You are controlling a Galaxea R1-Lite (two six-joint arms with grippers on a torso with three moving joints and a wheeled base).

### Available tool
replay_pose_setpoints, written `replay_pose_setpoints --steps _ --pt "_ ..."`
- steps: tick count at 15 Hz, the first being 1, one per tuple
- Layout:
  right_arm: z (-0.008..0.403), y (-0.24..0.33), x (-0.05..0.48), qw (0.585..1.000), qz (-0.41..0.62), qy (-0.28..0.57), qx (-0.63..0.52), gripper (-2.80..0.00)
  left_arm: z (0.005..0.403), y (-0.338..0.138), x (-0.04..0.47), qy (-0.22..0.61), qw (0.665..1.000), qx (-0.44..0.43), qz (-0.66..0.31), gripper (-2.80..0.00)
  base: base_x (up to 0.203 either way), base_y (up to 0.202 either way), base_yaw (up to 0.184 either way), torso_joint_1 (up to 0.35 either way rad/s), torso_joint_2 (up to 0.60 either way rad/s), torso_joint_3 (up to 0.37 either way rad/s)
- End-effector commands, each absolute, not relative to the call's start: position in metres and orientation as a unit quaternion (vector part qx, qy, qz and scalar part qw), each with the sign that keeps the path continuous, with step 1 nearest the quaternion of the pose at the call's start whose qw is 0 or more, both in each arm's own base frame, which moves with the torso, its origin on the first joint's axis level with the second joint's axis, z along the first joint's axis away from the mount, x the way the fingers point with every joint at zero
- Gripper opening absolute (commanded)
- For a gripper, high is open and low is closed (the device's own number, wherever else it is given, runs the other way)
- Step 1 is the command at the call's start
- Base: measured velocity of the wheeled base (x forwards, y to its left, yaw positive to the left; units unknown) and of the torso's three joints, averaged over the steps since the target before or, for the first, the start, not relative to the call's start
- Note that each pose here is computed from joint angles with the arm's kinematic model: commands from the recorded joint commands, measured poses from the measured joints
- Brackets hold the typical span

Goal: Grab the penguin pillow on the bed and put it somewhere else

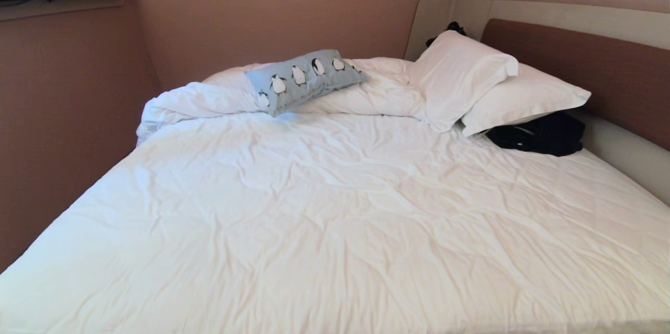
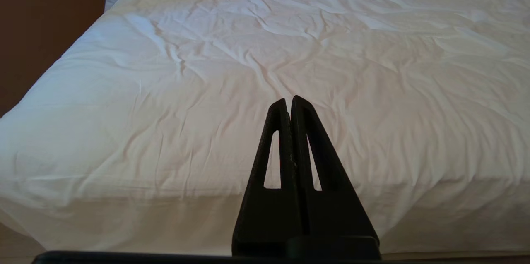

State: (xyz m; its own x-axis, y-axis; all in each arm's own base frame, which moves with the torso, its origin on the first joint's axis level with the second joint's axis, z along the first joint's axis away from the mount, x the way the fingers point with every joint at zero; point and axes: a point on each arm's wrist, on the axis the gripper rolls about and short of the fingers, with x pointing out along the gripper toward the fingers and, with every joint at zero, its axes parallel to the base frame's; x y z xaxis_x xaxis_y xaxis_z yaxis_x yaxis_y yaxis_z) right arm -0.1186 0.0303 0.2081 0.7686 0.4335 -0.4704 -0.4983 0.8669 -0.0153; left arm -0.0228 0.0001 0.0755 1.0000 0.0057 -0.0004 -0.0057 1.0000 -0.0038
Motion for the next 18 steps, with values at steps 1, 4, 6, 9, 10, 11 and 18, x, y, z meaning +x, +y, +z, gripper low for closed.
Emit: replay_pose_setpoints --steps 1,4,6,9,10,11,18 --pt "0.215 0.024 -0.119 0.969 0.152 0.194 -0.003 -2.8 0.076 0.0 -0.023 0.001 1.0 -0.002 0.003 -2.8 0.0 0.0 0.0 0.0 0.0 0.0" --pt "0.228 0.019 -0.102 0.991 0.074 0.113 0.026 -2.8 0.075 0.0 -0.023 0.0 1.0 -0.002 0.003 -2.8 0.0 0.0 0.0 0.0 0.0 0.0" --pt "0.242 0.016 -0.09 0.998 0.028 0.024 0.051 -2.8 0.075 0.0 -0.023 0.0 1.0 -0.002 0.003 -2.8 0.0 0.0 0.0 0.0 0.0 0.0" --pt "0.247 0.011 -0.086 0.998 0.021 -0.012 0.065 -2.8 0.075 0.0 -0.023 0.0 1.0 -0.002 0.004 -2.8 0.0 0.0 0.0 0.0 0.0 0.0" --pt "0.248 0.009 -0.086 0.997 0.023 -0.012 0.067 -2.8 0.075 0.0 -0.023 0.0 1.0 -0.002 0.003 -2.8 0.0 0.0 0.0 0.0 0.0 0.0" --pt "0.245 0.009 -0.087 0.998 0.012 -0.013 0.067 -2.8 0.076 0.0 -0.023 0.001 1.0 -0.002 0.003 -2.8 0.0 0.0 0.0 0.0 0.0 0.0" --pt "0.246 -0.003 -0.093 0.992 -0.02 -0.103 0.069 -2.8 0.076 0.0 -0.023 0.001 1.0 -0.002 0.003 -2.8 0.0 0.0 0.0 0.0 0.0 0.0"
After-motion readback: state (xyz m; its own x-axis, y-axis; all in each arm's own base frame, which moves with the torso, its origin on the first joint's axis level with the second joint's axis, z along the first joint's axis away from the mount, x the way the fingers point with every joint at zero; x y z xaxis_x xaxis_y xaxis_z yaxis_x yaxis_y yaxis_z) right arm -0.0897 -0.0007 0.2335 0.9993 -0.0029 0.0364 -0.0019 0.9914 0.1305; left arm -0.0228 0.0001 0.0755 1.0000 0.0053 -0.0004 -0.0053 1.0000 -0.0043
